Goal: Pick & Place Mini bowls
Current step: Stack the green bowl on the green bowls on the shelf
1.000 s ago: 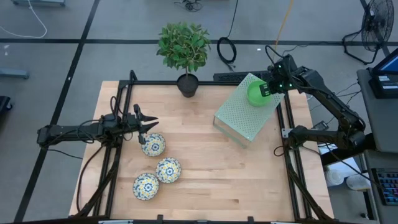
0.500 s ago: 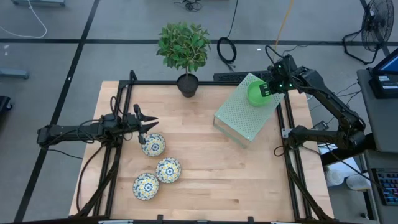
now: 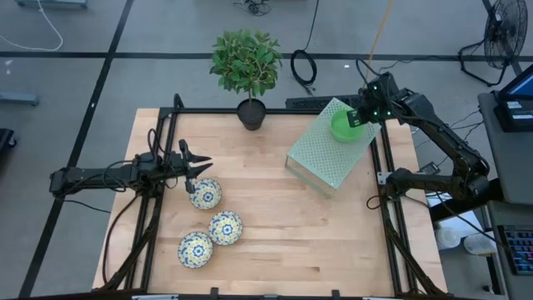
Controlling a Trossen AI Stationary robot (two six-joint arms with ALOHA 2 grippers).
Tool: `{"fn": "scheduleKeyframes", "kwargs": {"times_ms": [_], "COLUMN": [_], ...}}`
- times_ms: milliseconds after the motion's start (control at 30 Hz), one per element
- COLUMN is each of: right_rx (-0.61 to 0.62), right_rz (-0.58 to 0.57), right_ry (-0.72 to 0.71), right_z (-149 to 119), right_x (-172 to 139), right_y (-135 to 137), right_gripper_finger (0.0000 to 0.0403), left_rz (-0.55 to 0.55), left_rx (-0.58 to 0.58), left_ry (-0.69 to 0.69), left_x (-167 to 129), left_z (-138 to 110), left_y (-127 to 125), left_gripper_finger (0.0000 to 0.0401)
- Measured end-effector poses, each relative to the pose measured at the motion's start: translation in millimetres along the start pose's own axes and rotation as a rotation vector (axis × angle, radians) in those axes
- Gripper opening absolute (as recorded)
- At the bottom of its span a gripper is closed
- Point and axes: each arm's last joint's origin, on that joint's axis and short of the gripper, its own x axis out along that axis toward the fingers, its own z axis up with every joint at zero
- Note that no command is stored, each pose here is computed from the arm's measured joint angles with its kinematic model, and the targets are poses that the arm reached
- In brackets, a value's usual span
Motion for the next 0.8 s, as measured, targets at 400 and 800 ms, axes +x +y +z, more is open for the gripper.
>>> {"fn": "scheduleKeyframes", "kwargs": {"times_ms": [400,800], "right_rx": [-0.011,-0.124], "right_rz": [0.141,0.412], "right_ry": [-0.168,-0.283], "right_z": [1.9,13.0], "right_x": [-24.2,-50.8], "right_y": [3.7,31.3], "right_gripper_finger": [0.0099,0.0062], "left_rz": [0.000,0.000], "left_rx": [0.000,0.000], "left_ry": [0.000,0.000], "left_x": [0.0,0.0], "left_z": [0.0,0.0], "left_y": [0.0,0.0], "left_gripper_finger": [0.0093,0.0093]}}
